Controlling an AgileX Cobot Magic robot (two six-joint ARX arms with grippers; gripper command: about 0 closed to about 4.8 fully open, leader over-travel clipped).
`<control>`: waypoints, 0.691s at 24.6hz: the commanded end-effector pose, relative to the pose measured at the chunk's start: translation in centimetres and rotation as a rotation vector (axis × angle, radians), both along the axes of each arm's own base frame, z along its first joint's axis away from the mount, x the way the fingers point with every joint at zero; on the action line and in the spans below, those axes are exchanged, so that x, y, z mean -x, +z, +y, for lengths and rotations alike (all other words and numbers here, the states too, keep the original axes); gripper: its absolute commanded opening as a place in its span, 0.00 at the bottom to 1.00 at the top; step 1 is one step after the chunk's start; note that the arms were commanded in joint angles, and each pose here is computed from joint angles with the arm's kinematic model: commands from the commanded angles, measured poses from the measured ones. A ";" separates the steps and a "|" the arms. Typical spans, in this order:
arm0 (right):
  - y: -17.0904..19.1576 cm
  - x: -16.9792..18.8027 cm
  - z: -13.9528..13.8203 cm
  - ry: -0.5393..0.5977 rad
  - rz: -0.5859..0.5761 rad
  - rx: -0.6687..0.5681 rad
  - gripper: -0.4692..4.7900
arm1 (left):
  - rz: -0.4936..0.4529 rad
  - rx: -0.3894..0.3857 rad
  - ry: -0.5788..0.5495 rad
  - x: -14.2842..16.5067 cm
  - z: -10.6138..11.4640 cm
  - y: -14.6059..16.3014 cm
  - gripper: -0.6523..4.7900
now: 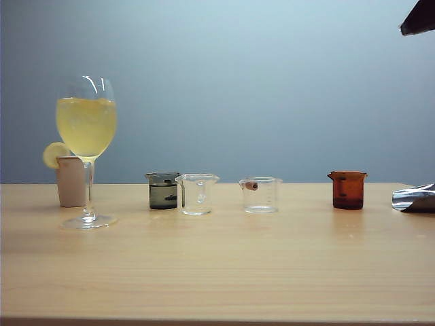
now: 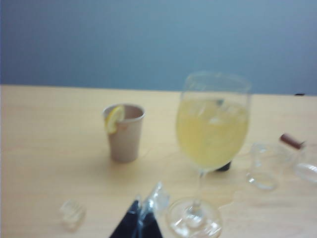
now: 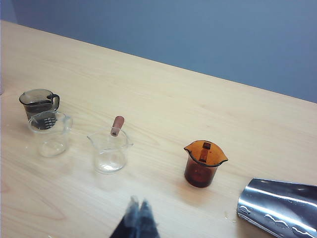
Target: Pick up the third measuring cup from the left, pour the pineapple juice inside into the goblet, and finally put the measuring cup back in its original place.
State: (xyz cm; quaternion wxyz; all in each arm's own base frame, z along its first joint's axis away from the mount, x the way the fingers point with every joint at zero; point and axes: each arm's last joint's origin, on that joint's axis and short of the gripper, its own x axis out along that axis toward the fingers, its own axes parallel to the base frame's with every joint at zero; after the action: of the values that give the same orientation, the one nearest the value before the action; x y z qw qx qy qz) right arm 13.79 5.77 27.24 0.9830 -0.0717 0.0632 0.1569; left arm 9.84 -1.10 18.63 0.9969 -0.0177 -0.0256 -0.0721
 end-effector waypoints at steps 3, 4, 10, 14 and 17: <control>0.2 0.0 0.0 0.001 -0.012 -0.008 0.09 | -0.052 -0.005 0.065 0.3 0.6 -0.5 0.11; 0.2 0.0 0.0 0.001 -0.012 -0.008 0.09 | -0.056 -0.005 0.073 0.3 0.7 -0.6 0.11; 0.2 0.0 0.0 0.001 -0.009 -0.007 0.09 | -0.032 -0.020 0.090 0.2 0.8 -1.2 0.11; 0.2 0.0 0.0 0.001 -0.009 -0.007 0.09 | -0.031 -0.026 0.145 0.2 0.8 -1.2 0.11; 0.2 0.0 0.0 0.002 -0.008 -0.007 0.09 | -0.031 -0.026 0.137 0.2 0.7 -1.2 0.11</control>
State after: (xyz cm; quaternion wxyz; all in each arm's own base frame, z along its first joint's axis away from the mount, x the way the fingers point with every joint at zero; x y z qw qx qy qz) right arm 13.80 5.78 27.21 0.9828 -0.0721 0.0647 0.1571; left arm 9.70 -0.41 17.19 0.9994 -0.0033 -0.0346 -0.0071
